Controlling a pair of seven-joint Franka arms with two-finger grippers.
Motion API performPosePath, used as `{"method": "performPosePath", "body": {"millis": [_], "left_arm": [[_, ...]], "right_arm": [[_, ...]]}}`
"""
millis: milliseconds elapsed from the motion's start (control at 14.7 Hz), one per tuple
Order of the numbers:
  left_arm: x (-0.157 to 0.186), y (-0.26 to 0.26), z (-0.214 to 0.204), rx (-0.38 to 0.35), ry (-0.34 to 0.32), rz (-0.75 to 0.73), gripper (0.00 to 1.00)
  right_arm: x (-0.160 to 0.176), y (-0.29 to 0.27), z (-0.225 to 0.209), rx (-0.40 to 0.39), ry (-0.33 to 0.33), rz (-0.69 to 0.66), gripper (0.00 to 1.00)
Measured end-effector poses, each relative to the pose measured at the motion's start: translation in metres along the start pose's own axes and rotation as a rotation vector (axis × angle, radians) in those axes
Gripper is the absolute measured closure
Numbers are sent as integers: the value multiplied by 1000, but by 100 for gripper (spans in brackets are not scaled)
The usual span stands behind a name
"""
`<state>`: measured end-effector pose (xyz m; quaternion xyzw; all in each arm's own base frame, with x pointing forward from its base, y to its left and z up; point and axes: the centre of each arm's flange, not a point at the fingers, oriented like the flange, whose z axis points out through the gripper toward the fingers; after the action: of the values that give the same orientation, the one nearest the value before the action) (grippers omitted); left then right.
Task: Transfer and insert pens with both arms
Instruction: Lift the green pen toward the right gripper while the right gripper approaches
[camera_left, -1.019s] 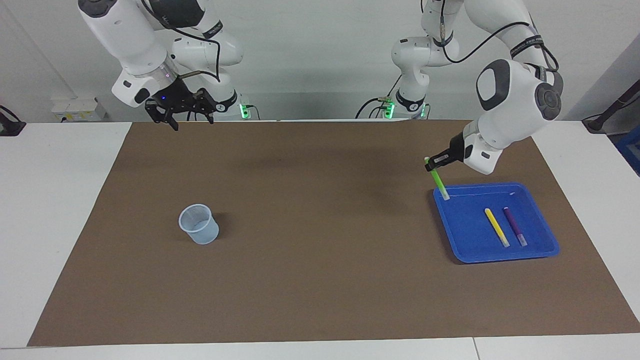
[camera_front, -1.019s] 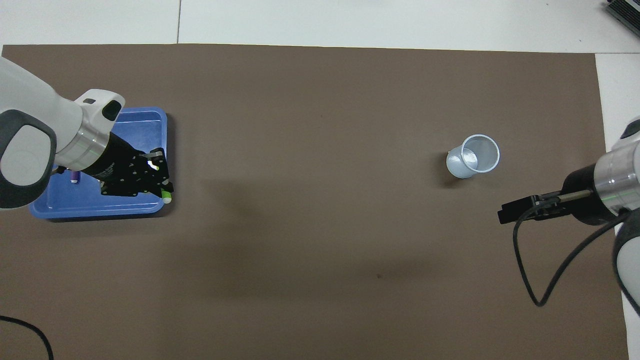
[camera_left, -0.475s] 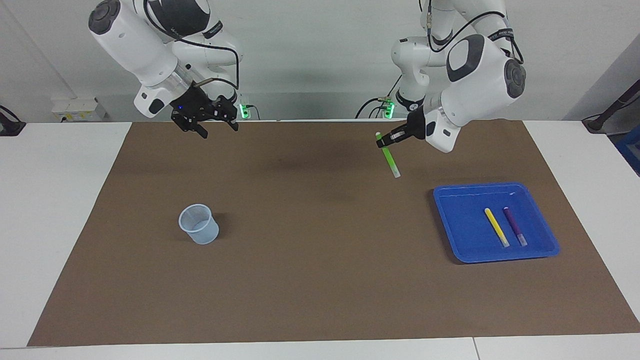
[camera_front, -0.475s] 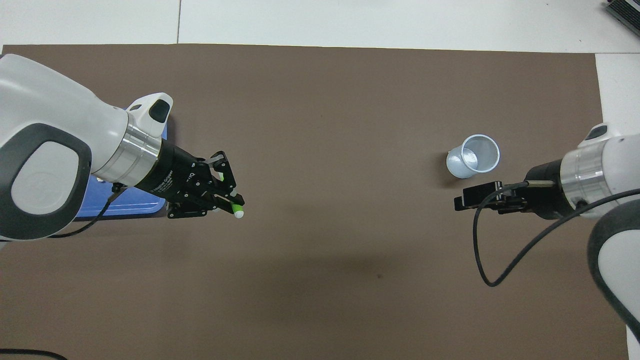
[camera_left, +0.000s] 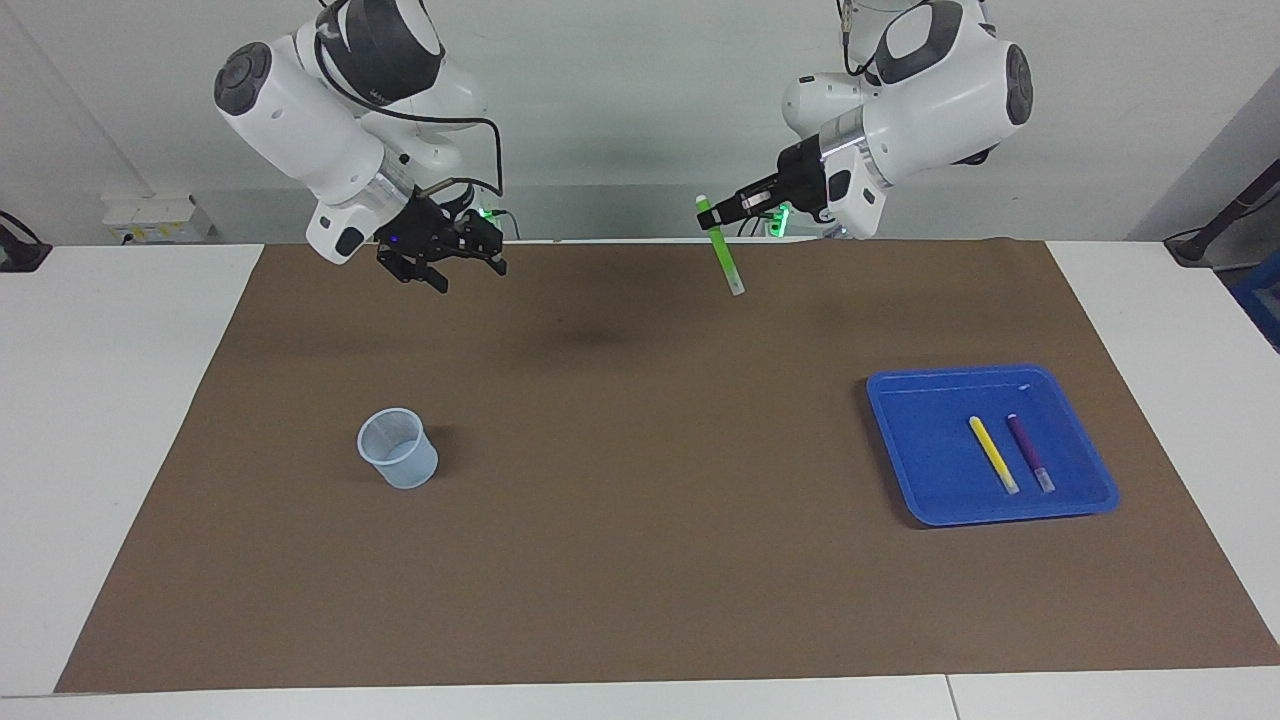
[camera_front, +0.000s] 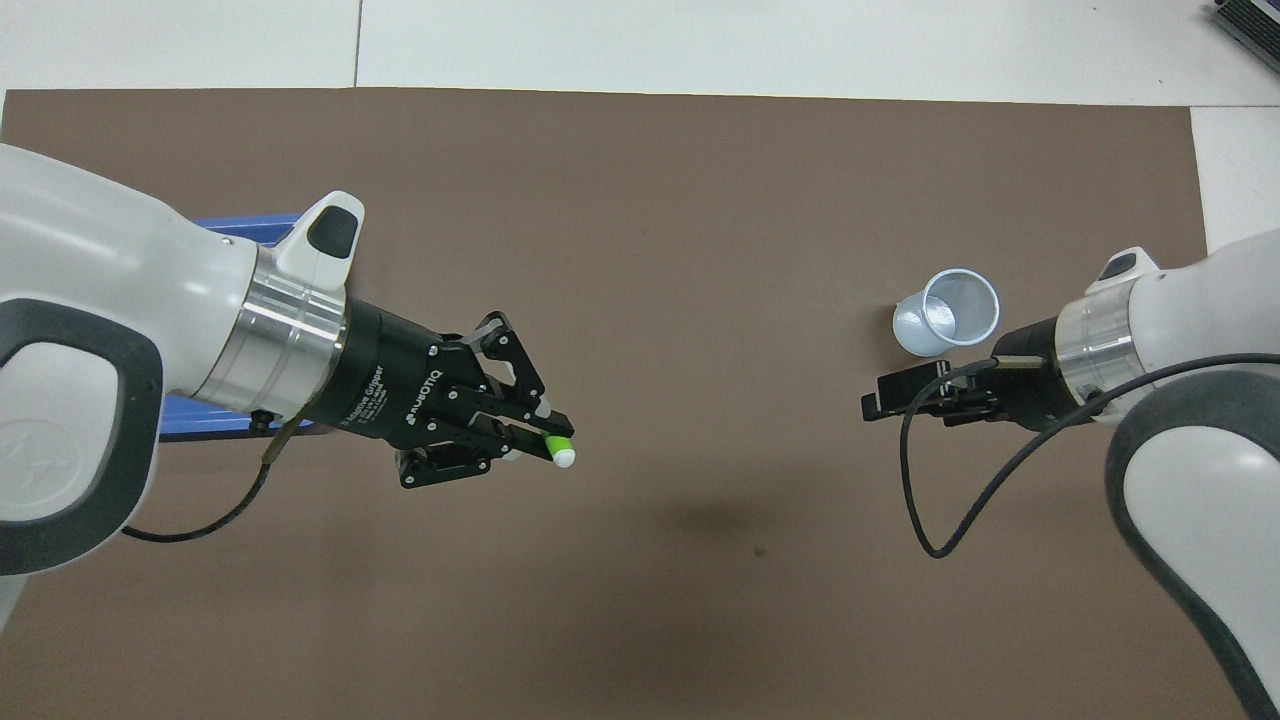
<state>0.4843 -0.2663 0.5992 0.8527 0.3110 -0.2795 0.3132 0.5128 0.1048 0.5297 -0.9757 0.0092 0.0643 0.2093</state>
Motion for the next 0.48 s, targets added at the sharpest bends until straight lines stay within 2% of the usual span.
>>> {"method": "performPosePath", "body": {"millis": [136, 475], "left_arm": [[-13, 11, 12, -39, -7, -23, 83], [-53, 37, 67, -146, 47, -71, 83]], "right_arm": [[1, 0, 2, 4, -4, 0, 0], [-6, -11, 10, -1, -54, -30, 0]]}}
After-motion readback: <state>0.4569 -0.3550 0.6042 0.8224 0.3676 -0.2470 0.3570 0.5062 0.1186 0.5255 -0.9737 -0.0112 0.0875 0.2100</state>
